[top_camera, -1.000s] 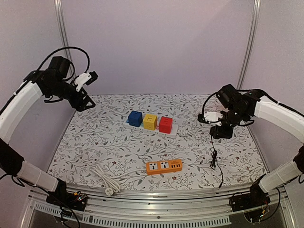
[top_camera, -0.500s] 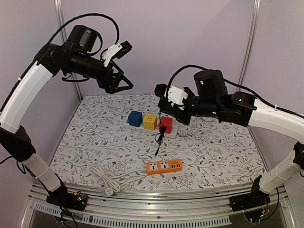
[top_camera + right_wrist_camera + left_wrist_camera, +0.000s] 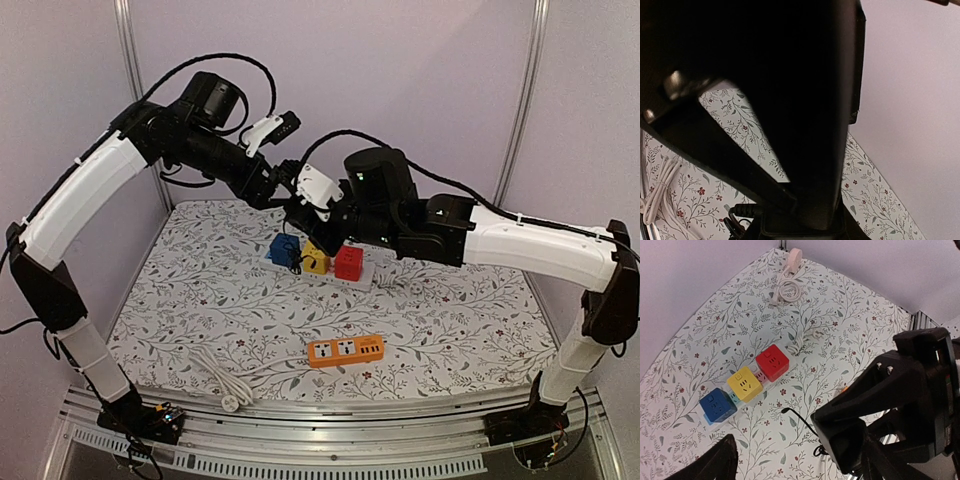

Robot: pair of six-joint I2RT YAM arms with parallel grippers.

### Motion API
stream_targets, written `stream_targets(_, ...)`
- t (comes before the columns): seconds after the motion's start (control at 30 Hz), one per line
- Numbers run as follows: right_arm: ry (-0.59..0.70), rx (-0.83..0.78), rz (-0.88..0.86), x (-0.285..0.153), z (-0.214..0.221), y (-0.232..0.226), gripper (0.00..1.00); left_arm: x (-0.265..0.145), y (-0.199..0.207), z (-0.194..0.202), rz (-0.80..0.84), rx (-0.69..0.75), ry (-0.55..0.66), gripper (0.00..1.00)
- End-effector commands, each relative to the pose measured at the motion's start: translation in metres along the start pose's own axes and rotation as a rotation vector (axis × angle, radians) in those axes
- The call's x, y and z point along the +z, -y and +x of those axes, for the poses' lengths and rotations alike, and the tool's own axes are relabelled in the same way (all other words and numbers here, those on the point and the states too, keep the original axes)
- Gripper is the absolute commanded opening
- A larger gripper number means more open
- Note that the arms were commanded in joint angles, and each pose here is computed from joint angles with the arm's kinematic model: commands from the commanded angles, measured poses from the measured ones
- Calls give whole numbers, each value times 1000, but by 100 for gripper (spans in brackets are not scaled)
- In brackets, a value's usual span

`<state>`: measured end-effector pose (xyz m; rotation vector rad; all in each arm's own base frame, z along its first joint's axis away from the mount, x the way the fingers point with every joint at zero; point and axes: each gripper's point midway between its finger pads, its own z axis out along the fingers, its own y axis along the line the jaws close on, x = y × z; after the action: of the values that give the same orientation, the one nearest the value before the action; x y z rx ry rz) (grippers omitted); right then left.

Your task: Insert the plug

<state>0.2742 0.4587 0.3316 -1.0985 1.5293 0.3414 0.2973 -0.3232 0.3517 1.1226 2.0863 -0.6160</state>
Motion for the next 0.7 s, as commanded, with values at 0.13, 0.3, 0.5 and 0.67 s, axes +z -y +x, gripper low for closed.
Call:
stream_targets(0.13, 66, 115, 49, 7, -28, 5, 0, 23, 22, 26, 133, -42, -71, 78)
stream_targets(0.3, 87, 157, 40, 8, -35, 5, 0, 24, 35, 21, 229, -55, -47, 79)
stream_targets(0.5, 102, 202, 27, 10, -37, 5, 0, 10, 54, 9, 395, -77, 11, 82)
stream_targets(0.67, 132, 242, 14, 5, -42, 7, 0, 16, 38, 19, 313, -72, -10, 74)
